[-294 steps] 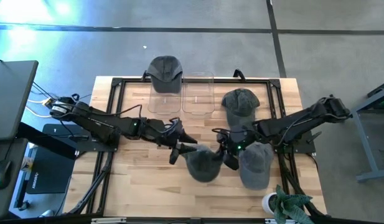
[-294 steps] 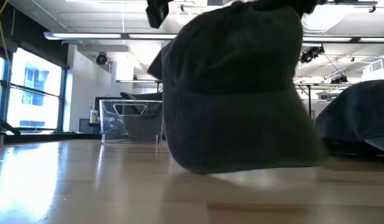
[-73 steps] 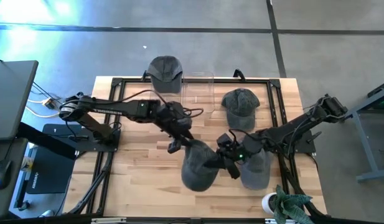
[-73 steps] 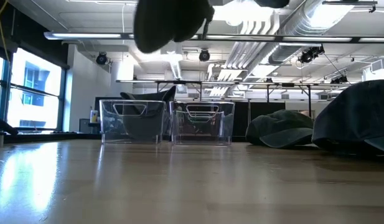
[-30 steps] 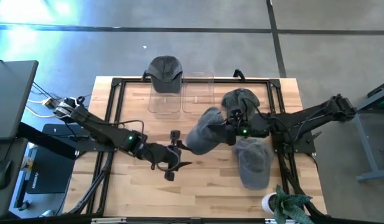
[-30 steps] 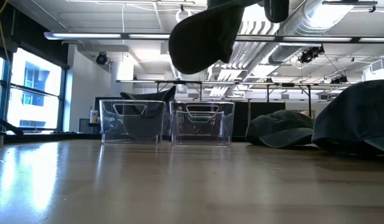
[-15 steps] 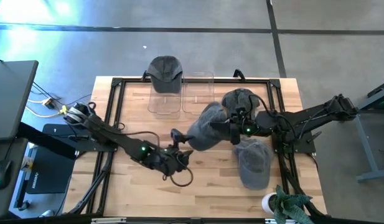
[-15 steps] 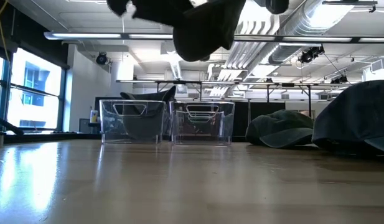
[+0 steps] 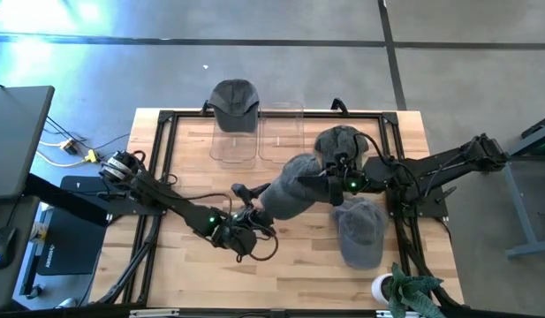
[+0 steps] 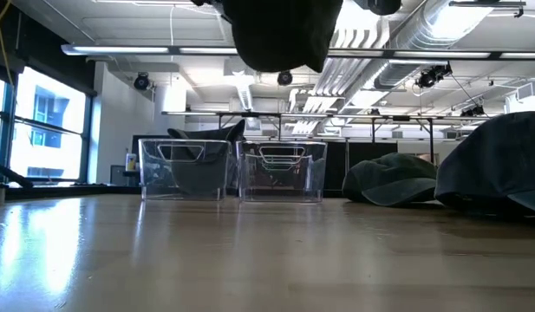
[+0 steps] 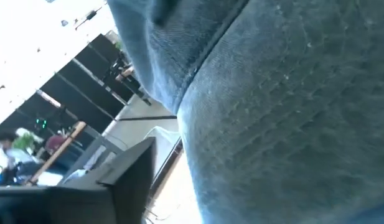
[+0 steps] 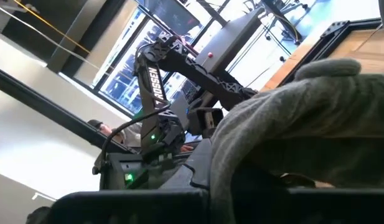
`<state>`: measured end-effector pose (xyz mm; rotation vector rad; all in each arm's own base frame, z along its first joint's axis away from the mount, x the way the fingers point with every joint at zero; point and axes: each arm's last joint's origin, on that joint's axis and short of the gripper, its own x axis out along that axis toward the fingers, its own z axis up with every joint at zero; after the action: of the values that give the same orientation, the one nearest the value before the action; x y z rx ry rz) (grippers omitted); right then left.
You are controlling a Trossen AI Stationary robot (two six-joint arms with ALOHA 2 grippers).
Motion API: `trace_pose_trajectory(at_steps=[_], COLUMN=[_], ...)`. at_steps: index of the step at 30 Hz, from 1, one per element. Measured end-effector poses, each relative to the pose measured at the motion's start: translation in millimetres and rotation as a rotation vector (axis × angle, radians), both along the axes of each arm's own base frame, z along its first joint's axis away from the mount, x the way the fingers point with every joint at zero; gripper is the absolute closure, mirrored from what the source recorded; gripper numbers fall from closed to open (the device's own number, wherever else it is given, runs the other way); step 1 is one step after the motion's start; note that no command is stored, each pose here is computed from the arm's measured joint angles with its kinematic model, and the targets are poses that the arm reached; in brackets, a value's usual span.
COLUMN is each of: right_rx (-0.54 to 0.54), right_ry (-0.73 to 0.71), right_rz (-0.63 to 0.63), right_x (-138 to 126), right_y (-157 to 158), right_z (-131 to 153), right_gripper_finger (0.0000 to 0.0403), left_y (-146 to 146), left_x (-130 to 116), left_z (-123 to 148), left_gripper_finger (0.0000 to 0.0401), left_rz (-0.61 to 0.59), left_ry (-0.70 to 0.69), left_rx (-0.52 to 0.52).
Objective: Pick & Place hat
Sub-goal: Put the bottom black cap into the right transparent bin
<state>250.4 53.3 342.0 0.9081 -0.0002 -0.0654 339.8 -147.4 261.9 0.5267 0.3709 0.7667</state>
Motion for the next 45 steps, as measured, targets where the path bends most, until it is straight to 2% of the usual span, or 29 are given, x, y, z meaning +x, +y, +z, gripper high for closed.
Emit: trace_pose_trajectory(at_steps=[4, 8, 10, 12, 14, 18, 22, 25, 30, 34, 37, 40, 45], right_rx=[0.001, 0.0, 0.0, -0.011, -0.029, -0.077, -0.108, -0.172, -0.339, -0.383, -0.406, -0.402, -0.448], right_ry=[0.0, 0.003, 0.004, 0.003, -0.002, -0.035, -0.014, -0.032, -0.109, -0.111, 0.006, 0.141, 0.162], right_rz=[0.011, 0.021, 0.023, 0.03, 0.051, 0.127, 0.187, 0.24, 0.31, 0.319, 0.254, 0.191, 0.196], right_x=[0.0, 0.0, 0.0, 0.0, -1.2, -11.5, -29.0, -39.5, -55.0, -76.7, -95.0, -102.2, -86.7], right_y=[0.3, 0.6, 0.7, 0.8, 0.6, -5.0, -12.3, -14.6, -15.1, -17.6, -20.7, -22.0, -14.8], right_z=[0.0, -0.3, -0.3, -0.2, 1.2, 10.6, 17.0, 22.4, 32.7, 38.1, 31.8, 21.1, 16.0], right_gripper_finger=[0.0401, 0.0395, 0.0383, 0.036, 0.0327, 0.0248, 0.0182, 0.0153, 0.014, 0.0139, 0.0139, 0.0139, 0.0139], left_y=[-1.9, -6.4, -7.3, -9.4, -10.4, -8.5, 6.3, 14.4, 22.0, 25.8, 33.0, 42.7, 56.5], left_x=[2.1, 3.2, 4.0, 3.9, 1.0, -10.8, -27.4, -39.6, -51.8, -62.8, -70.1, -72.3, -70.6], left_z=[3.2, 6.5, 8.1, 10.8, 20.1, 43.3, 54.9, 56.7, 68.5, 83.9, 96.1, 103.2, 114.7], left_gripper_finger=[0.0218, 0.0311, 0.0364, 0.0388, 0.0384, 0.0395, 0.0396, 0.0398, 0.0399, 0.04, 0.04, 0.0401, 0.0401], left_rz=[-0.039, -0.093, -0.11, -0.117, -0.129, -0.152, -0.153, -0.151, -0.185, -0.259, -0.32, -0.387, -0.498], left_ry=[-0.037, -0.078, -0.097, -0.128, -0.178, -0.309, -0.347, -0.311, -0.306, -0.312, -0.319, -0.297, -0.304], left_rx=[-0.041, -0.086, -0.105, -0.134, -0.187, -0.37, -0.568, -0.699, -0.813, -0.886, -0.948, -1.017, -1.061])
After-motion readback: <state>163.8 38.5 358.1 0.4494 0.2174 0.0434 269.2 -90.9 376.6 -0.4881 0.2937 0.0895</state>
